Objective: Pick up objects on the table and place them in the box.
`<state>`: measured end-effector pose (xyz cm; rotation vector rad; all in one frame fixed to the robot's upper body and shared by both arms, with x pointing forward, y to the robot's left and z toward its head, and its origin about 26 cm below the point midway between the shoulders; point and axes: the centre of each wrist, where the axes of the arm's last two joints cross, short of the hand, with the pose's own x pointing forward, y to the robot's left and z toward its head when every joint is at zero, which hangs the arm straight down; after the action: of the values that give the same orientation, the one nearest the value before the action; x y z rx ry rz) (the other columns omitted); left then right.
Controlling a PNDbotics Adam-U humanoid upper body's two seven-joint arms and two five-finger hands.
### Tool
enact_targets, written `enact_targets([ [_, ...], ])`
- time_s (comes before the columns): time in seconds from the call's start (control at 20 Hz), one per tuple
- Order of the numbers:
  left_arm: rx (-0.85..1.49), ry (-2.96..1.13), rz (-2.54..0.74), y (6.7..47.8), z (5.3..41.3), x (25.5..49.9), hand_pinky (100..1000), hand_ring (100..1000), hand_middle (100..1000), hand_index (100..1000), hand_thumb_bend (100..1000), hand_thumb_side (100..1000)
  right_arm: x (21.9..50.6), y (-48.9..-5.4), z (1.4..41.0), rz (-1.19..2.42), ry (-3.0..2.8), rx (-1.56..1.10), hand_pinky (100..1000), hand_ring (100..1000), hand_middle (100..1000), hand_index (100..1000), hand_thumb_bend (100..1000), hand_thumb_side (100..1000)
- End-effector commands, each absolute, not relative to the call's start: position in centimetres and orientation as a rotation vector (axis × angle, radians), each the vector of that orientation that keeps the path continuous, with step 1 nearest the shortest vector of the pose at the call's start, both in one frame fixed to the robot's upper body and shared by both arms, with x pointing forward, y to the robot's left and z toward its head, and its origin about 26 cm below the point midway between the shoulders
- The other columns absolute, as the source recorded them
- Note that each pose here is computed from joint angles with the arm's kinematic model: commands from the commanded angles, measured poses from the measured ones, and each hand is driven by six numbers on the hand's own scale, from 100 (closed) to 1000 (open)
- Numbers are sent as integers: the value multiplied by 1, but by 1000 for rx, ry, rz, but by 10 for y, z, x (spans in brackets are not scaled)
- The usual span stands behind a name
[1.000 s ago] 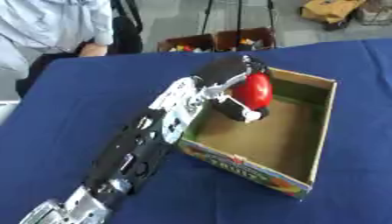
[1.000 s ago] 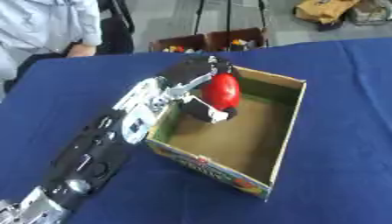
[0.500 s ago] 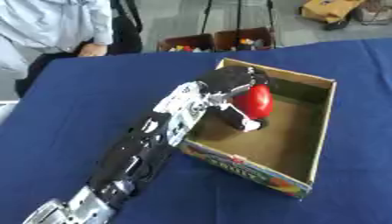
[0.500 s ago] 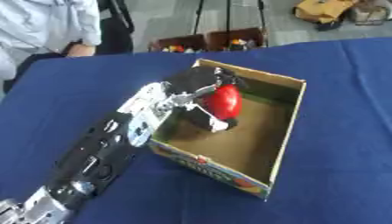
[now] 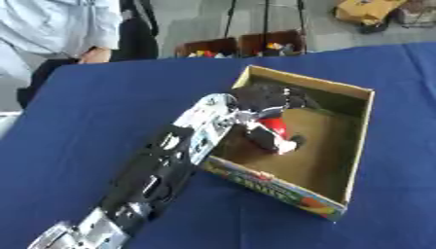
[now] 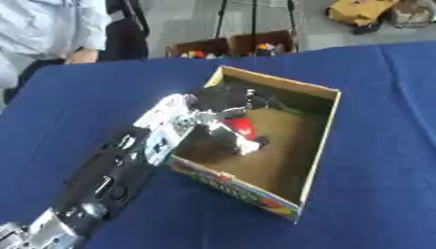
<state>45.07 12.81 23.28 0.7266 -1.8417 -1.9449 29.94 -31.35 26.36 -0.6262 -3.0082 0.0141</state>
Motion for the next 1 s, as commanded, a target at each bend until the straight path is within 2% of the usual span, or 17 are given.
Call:
enact_targets([
  [0.05, 780, -1893, -1946, 129, 254, 447, 761, 935, 875, 985, 256, 625, 297, -313, 269, 28, -3026, -623, 716, 759, 661, 755, 100, 1000],
  [0.2, 832, -2020, -1887, 134, 278, 440, 731, 897, 841, 979, 277, 679, 297, -314, 267, 30, -3018, -634, 716, 759, 661, 755, 100, 1000],
  [0.35, 895, -2182, -1741, 143, 313, 430, 683, 851, 798, 959, 256, 691, 296, -317, 265, 29, -3008, -652, 716, 759, 661, 755, 100, 1000],
  [0.4, 910, -2228, -1684, 147, 322, 427, 638, 818, 774, 958, 247, 715, 295, -318, 265, 28, -3005, -658, 716, 759, 661, 755, 100, 1000],
  [0.5, 917, -2311, -1562, 154, 333, 420, 547, 759, 742, 958, 290, 715, 295, -319, 264, 23, -2999, -669, 717, 759, 661, 755, 100, 1000],
  [0.65, 919, -2413, -1371, 167, 345, 410, 554, 755, 727, 959, 303, 707, 295, -319, 263, 14, -2998, -674, 716, 758, 661, 754, 100, 1000],
  [0.8, 912, -2489, -1175, 183, 350, 400, 566, 755, 717, 963, 298, 761, 295, -320, 263, 7, -3001, -676, 716, 758, 662, 755, 100, 1000],
  [0.85, 903, -2511, -1107, 187, 350, 396, 580, 764, 724, 967, 258, 869, 295, -319, 264, 3, -3004, -673, 715, 757, 663, 755, 100, 1000],
  [0.9, 899, -2529, -1040, 192, 350, 393, 587, 767, 727, 968, 311, 809, 295, -319, 265, 0, -3008, -671, 715, 757, 663, 755, 100, 1000],
  [1.0, 909, -2553, -918, 207, 351, 386, 593, 773, 730, 966, 328, 846, 295, -320, 266, -4, -3014, -674, 714, 756, 663, 755, 100, 1000],
])
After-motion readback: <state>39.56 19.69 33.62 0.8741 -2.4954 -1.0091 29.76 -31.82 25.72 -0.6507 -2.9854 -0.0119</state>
